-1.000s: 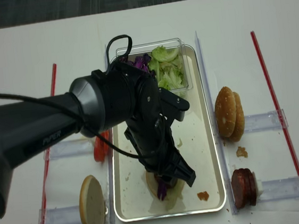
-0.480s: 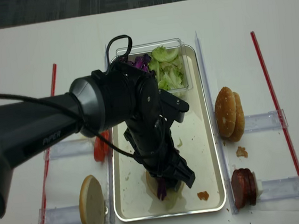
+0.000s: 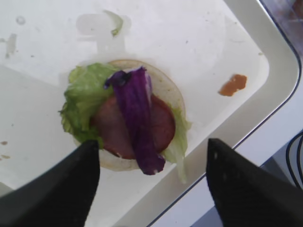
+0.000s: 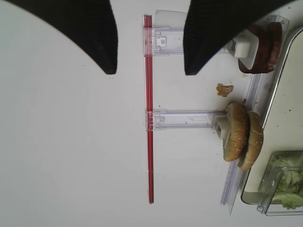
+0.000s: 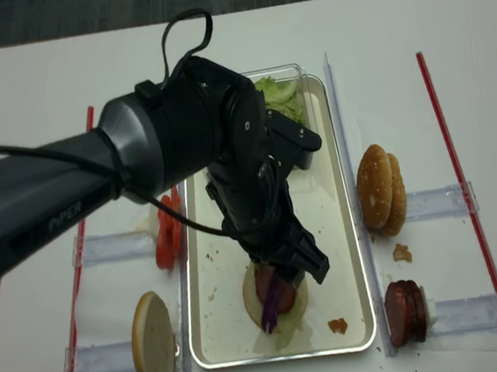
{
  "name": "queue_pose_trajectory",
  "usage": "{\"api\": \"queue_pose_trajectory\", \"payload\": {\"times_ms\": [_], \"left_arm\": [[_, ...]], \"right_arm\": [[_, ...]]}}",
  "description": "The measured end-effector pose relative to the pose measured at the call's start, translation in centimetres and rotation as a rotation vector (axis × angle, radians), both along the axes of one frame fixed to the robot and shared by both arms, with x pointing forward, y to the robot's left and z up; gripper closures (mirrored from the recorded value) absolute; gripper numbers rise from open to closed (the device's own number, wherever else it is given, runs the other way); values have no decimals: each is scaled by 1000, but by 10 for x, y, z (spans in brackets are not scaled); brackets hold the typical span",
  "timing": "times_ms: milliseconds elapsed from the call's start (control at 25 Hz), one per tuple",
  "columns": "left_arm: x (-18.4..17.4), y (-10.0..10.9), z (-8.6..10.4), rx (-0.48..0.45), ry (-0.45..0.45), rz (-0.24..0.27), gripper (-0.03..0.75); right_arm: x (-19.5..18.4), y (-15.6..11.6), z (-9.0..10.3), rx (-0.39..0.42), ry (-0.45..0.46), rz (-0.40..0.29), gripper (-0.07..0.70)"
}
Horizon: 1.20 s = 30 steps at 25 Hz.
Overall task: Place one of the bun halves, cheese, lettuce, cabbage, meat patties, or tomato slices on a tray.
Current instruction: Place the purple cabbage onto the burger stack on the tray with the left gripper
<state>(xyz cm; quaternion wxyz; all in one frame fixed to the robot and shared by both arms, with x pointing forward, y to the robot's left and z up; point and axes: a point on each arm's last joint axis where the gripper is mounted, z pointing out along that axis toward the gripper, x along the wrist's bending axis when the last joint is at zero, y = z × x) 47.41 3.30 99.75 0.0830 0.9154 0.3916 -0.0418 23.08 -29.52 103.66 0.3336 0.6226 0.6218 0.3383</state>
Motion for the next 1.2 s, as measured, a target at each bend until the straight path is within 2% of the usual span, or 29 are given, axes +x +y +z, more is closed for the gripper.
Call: {"api": "queue_pose_trajectory", "payload": {"times_ms": [400, 720, 840, 960, 1200], "left_arm": [[8, -3, 34, 29, -26, -5, 259], [11, -2, 39, 52, -50, -11, 259], [19, 6, 39, 55, -49, 19, 259], [35, 22, 39, 56, -48, 78, 259], [71, 70, 39, 62, -48, 211, 259]], "right_arm": [[0, 0, 0, 0, 0, 0, 280], [0, 0, 0, 0, 0, 0, 280], [0, 0, 0, 0, 0, 0, 280], [0, 0, 0, 0, 0, 0, 280], [0, 0, 0, 0, 0, 0, 280]]}}
